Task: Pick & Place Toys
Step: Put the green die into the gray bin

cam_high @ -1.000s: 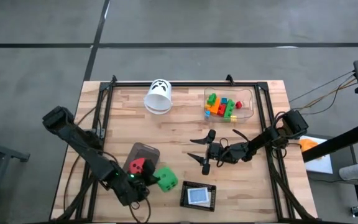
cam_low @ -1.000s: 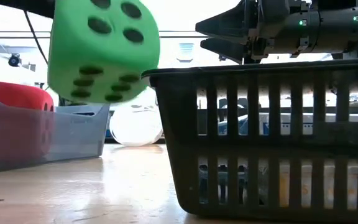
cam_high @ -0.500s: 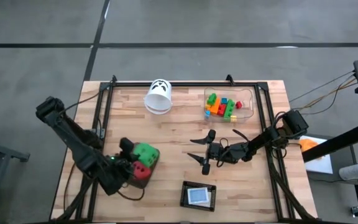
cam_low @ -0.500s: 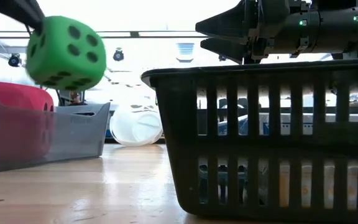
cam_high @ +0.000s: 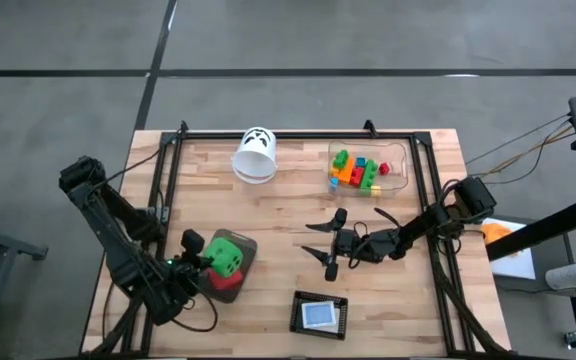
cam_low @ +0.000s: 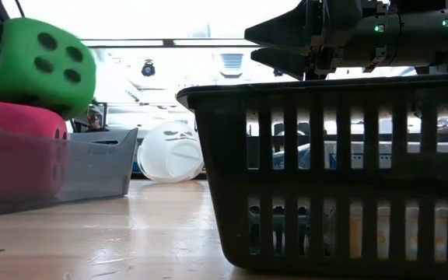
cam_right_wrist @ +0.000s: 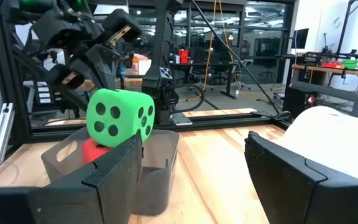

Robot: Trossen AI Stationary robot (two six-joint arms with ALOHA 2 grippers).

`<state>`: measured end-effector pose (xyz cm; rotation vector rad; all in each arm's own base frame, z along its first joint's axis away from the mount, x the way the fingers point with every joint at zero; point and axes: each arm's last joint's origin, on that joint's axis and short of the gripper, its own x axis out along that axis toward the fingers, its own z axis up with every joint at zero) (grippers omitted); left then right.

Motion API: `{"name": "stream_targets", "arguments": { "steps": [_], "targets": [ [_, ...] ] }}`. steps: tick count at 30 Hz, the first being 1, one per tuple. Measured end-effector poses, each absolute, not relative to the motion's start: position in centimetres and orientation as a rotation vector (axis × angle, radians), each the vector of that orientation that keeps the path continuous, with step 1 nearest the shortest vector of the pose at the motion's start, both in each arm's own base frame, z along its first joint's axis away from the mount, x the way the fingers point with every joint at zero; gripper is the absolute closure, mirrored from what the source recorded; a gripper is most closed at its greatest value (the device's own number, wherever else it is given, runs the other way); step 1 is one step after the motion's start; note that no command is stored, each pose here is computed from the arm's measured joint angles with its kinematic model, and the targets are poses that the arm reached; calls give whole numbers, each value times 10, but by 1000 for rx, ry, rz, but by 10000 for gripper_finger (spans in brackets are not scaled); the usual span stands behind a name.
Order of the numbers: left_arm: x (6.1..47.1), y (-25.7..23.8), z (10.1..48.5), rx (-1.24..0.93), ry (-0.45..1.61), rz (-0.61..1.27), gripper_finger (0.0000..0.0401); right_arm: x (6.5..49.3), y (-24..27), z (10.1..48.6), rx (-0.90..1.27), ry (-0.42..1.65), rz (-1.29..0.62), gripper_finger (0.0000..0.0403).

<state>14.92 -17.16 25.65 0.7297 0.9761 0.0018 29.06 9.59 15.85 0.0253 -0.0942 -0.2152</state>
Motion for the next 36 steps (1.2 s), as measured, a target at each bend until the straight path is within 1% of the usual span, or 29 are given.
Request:
{"name": "stream_targets", "arguments": {
  "steps": [10,23,25,29,36],
  "targets": [
    [154,-182,243,793,1028,-21,400,291,96,158,26,-94,-217,127],
    [154,-187,252,758,1064,-114,401,291,96,158,25,-93,-217,127],
    [154,-187,253,750,1072,-123,396,291,96,158,25,-93,-217,127],
    [154,-188,252,748,1075,-126,367,291,96,158,25,-93,-217,127],
    [154,-188,252,745,1080,-132,288,291,96,158,25,-93,-217,127]
  ]
}}
